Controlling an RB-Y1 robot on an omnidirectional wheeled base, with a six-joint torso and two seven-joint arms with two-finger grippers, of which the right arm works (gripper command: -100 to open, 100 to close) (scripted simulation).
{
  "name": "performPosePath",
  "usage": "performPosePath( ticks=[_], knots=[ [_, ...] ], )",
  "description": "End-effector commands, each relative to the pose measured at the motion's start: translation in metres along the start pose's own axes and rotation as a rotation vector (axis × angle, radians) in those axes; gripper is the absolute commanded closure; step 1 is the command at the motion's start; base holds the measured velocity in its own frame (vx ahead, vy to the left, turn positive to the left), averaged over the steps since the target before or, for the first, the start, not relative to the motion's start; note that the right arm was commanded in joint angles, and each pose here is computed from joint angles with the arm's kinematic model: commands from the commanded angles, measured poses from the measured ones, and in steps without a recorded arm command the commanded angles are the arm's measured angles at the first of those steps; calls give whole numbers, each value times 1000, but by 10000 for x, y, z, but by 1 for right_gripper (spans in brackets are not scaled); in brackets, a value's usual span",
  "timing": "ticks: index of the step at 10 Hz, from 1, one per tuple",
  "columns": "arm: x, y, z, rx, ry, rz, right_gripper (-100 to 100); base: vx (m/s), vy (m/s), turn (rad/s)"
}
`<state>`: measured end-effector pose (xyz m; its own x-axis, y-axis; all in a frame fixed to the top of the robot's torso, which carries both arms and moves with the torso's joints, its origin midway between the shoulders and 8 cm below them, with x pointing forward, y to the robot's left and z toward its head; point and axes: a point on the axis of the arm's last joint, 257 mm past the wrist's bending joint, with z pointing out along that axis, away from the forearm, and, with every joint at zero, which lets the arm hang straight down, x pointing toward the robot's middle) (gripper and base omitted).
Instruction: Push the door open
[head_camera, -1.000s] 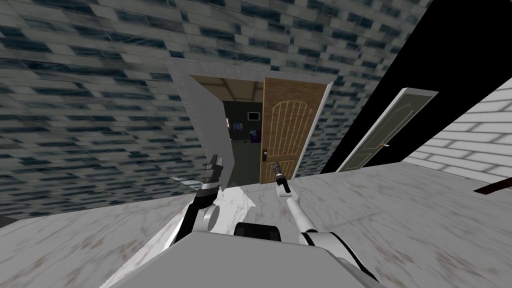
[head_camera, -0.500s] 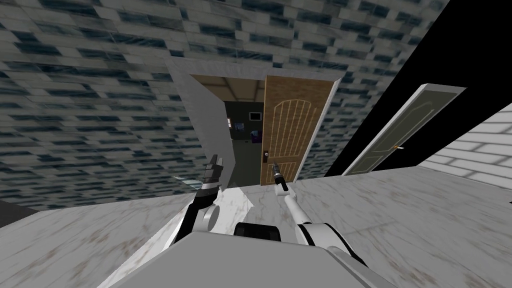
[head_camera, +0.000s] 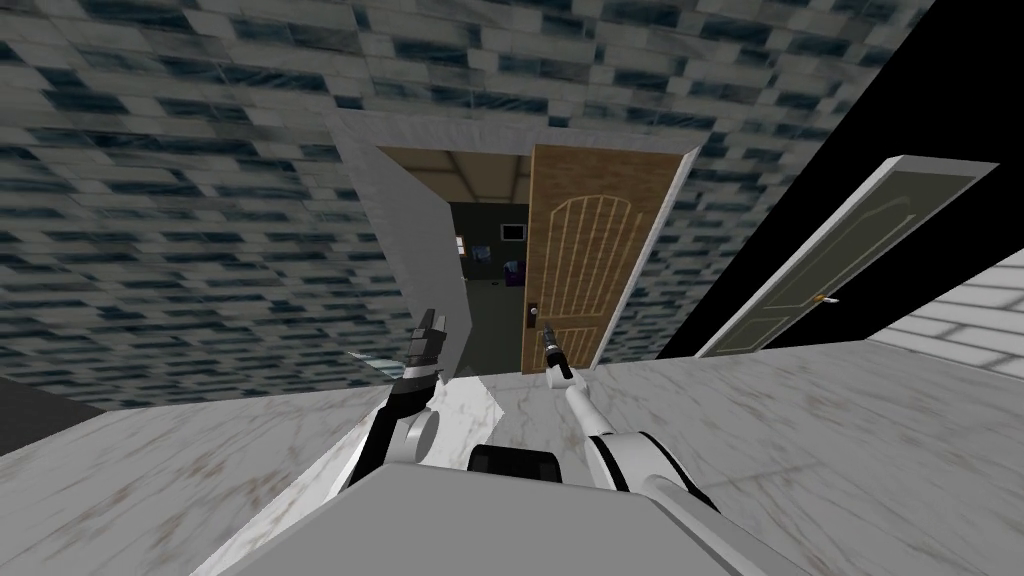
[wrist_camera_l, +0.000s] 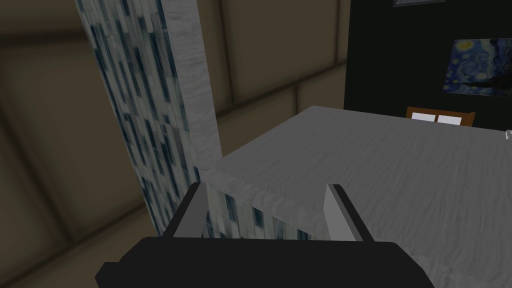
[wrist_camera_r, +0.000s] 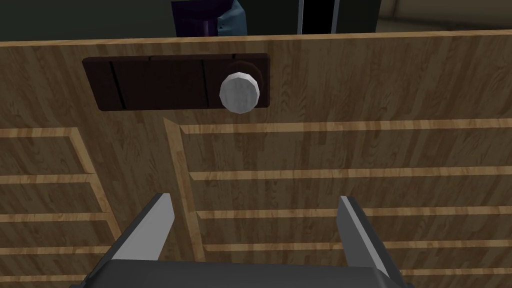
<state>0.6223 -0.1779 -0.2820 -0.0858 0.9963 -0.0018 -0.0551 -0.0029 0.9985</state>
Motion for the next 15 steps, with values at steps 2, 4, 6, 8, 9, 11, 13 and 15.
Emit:
performPosePath(
  ticks=[2, 4, 6, 8, 9, 11, 13, 15],
  knots=[
    [111, -77, 39, 28, 12, 1, -100, 89, -72, 68],
    [182, -119, 62, 44, 21, 2, -100, 98, -47, 55],
    [189, -121, 67, 45, 22, 2, -100, 56, -37, 27],
    [87, -117, 75, 46, 12, -10, -100, 110, 10, 17],
    [28, -115, 77, 46, 6, -15, -100, 154, 14, 23],
    [-23, -116, 77, 46, 0, -18, -100, 191, 15, 26],
    [-26, -123, 74, 48, -3, -15, -100, 204, 34, 21],
    [24, -137, 68, 51, -2, -4, -100, 197, 26, 23]
  ],
)
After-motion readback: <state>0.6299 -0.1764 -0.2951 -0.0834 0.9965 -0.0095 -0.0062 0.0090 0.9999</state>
